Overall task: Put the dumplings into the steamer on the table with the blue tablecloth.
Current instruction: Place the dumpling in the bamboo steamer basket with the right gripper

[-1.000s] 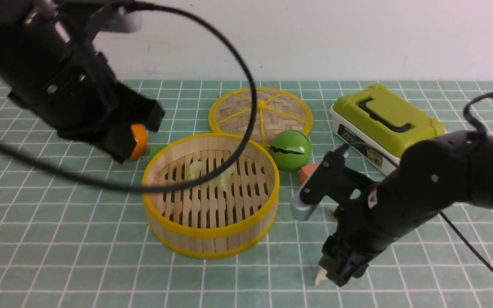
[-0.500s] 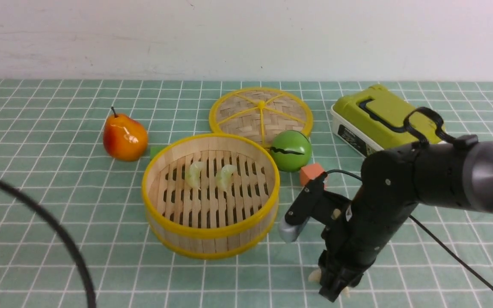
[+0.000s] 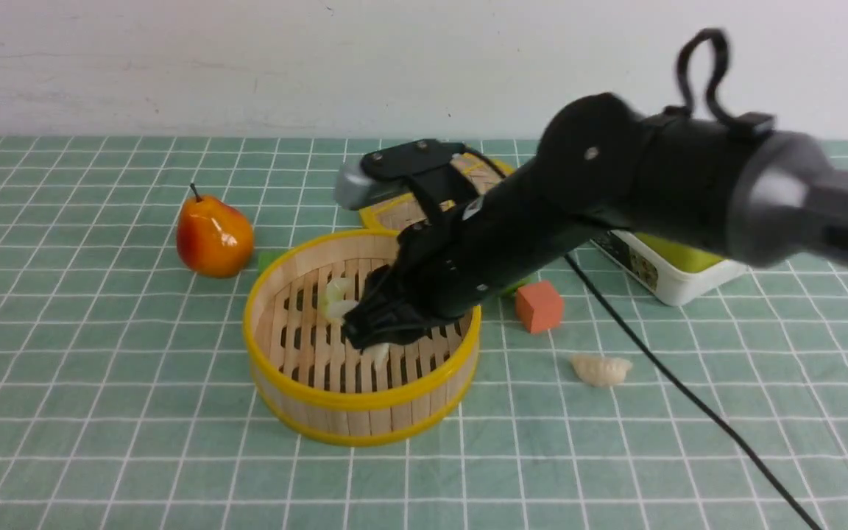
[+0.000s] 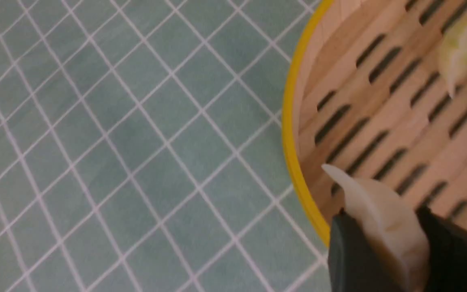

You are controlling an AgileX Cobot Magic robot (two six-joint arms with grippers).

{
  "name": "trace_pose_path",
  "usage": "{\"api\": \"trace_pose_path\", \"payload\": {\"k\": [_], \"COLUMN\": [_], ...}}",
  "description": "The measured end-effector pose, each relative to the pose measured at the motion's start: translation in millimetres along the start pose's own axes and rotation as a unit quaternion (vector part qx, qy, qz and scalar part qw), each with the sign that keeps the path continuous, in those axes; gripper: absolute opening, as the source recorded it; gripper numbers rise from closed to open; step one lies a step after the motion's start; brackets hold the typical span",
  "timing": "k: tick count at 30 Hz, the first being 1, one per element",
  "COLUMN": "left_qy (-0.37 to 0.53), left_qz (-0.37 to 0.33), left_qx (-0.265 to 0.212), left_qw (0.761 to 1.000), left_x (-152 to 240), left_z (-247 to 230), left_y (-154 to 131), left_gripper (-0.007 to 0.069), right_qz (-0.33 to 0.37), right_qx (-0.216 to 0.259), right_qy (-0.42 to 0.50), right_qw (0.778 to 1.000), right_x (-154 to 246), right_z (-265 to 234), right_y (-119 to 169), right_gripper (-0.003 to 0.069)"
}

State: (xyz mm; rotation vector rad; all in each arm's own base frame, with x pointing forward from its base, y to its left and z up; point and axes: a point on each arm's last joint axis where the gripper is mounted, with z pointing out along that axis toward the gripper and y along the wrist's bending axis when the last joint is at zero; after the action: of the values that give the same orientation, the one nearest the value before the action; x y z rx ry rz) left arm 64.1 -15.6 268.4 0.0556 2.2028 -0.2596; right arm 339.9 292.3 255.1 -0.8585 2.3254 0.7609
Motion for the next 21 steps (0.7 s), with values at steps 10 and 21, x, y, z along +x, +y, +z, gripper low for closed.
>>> {"api": "trace_pose_path", "payload": {"k": [10,21], "left_qy": [-0.036,-0.042], "left_qz": [-0.005,-0.004], "left_qx": [0.01,0.011], "left_qw": [0.999,0.999], "left_x": [2,1], "left_z": [-11,-11], "left_y": [2,2], "left_gripper": [-0.0014,-0.0014], "right_qz": [0.026,0.044], "right_qx": [0.082,0.078], "right_qy": [0.031,0.045], "right_qw": [0.996,0.995], "right_x": [6,-16], "right_z": [78,45], "right_y": [-30,-15], "right_gripper": [0.0209,0.0482]}}
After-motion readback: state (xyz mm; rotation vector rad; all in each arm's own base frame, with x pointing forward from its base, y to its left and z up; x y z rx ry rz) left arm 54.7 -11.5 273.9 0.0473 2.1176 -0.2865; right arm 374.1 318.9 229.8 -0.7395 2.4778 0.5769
